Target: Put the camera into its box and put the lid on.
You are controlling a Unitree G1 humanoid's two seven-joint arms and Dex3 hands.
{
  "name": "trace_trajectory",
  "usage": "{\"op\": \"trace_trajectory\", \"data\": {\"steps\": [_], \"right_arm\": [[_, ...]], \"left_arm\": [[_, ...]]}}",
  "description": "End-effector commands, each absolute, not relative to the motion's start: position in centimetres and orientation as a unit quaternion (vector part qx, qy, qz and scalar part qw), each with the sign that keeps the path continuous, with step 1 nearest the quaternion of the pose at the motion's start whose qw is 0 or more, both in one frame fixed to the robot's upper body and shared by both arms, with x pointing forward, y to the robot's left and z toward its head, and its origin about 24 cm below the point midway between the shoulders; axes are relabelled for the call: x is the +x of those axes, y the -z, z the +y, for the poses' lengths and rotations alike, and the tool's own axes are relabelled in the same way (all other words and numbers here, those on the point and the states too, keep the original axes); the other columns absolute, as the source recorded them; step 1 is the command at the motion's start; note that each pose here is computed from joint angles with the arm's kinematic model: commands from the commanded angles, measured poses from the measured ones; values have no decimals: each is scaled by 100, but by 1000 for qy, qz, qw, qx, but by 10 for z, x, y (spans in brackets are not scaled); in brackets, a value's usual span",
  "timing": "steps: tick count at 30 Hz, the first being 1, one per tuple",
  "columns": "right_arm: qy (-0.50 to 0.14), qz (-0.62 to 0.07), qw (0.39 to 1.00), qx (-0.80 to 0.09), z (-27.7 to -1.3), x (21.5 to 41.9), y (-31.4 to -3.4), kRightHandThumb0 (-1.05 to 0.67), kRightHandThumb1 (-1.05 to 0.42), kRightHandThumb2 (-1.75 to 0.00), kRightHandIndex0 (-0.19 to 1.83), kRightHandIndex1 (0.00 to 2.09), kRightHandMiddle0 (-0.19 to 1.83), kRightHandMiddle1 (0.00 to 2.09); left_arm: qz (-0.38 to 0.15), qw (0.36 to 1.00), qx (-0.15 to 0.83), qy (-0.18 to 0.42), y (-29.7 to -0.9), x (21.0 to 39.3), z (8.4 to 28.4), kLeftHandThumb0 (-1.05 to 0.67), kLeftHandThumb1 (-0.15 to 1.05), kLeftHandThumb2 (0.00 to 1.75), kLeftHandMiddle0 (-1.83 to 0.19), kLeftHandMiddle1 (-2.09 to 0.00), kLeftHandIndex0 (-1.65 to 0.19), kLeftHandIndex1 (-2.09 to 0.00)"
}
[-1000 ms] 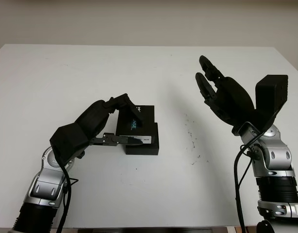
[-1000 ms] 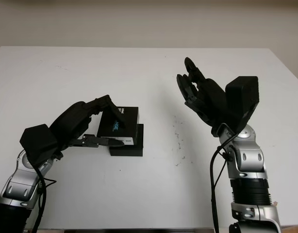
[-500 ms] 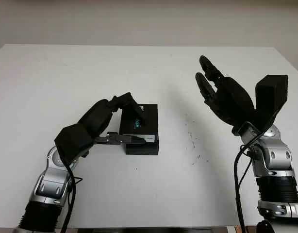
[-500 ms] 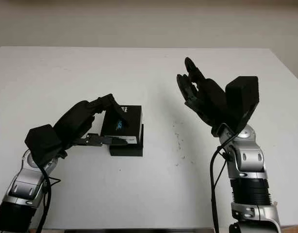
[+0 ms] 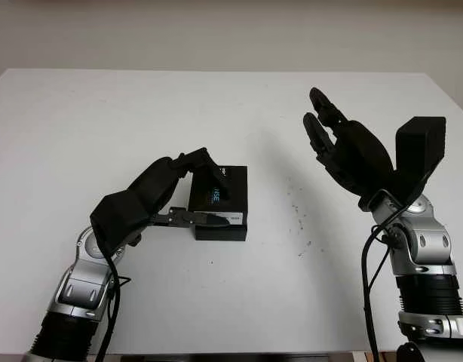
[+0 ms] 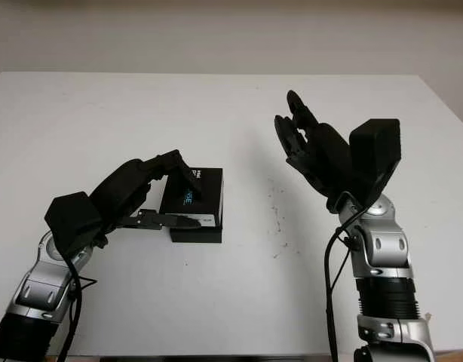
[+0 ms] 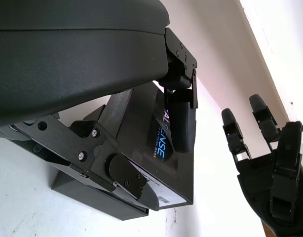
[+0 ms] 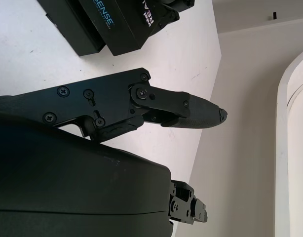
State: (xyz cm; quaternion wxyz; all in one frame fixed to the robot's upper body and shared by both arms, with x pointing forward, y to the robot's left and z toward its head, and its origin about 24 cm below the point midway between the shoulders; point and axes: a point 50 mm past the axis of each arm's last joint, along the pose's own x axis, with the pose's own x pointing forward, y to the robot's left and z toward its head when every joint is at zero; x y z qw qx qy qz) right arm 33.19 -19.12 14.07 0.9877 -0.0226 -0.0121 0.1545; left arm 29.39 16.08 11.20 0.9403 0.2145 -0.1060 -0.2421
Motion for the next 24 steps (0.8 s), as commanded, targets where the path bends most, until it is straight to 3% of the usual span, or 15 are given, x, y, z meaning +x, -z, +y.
{"op": "trace_trajectory", "data": {"steps": [1, 14, 24], "right_arm": [[-156, -22, 987, -24, -190, 330, -145, -63, -105, -53, -18, 5, -19, 3], [-155, -23, 987, -21, -190, 329, -144, -64, -105, -51, -18, 6, -19, 4], [-154, -22, 988, -20, -191, 328, -143, -65, -105, -52, -17, 6, -18, 5]], "left_arm": [[-114, 939, 206, 250, -112, 293, 157, -11, 91, 5, -35, -148, -35, -156], [-106, 939, 203, 255, -105, 291, 156, -16, 90, 5, -37, -153, -35, -157], [-95, 943, 215, 238, -101, 280, 159, -13, 91, 6, -35, -153, -35, -156]]}}
